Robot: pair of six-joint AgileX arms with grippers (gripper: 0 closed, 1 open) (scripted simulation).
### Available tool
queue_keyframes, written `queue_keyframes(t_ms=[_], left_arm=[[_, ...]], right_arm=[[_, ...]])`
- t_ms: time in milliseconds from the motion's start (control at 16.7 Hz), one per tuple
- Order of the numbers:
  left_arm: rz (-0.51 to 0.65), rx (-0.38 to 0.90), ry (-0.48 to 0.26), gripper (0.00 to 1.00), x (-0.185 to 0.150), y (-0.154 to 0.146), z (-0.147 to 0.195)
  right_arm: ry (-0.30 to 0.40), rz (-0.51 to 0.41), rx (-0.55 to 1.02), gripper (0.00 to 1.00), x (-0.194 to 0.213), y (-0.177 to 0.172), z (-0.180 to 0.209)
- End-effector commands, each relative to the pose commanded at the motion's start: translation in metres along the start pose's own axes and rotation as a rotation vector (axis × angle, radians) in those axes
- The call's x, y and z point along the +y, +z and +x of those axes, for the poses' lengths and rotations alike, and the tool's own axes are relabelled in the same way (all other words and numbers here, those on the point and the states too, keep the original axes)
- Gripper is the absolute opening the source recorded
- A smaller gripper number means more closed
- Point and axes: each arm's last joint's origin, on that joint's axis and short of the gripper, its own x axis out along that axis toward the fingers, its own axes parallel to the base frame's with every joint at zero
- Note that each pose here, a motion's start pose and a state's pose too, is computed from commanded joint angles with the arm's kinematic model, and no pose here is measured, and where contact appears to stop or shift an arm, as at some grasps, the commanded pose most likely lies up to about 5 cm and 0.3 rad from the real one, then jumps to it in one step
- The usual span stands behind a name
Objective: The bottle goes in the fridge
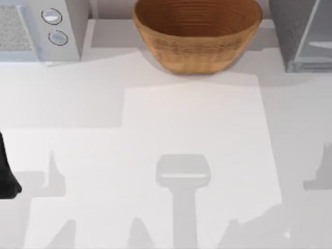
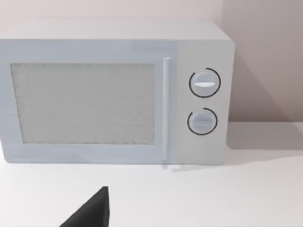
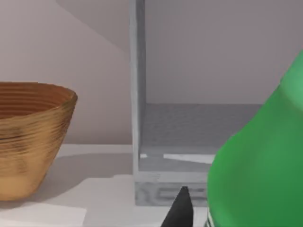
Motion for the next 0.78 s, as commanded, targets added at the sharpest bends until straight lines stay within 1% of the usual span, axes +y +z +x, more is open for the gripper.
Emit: queue_keyframes(t_ms=[240,360,480,600,780], left_arm=[[0.000,0.000,0.000,1.00,0.000,0.000,0.000],[0.000,0.000,0.000,1.00,0.000,0.000,0.000],[0.000,0.000,0.000,1.00,0.000,0.000,0.000],[0.000,0.000,0.000,1.00,0.000,0.000,0.000],[0.000,0.000,0.000,1.00,0.000,0.000,0.000]], right_arm=[[-0.004,-0.008,-0.059,0.01,-0.005,0.045,0.023],[-0.008,-0.014,-0.063,0.01,-0.010,0.064,0.049],[-0.011,-0.017,-0.041,0.01,-0.018,0.074,0.086],[-0.013,-0.016,-0.005,0.01,-0.030,0.070,0.129],[-0.011,-0.008,0.048,0.01,-0.051,0.041,0.195]])
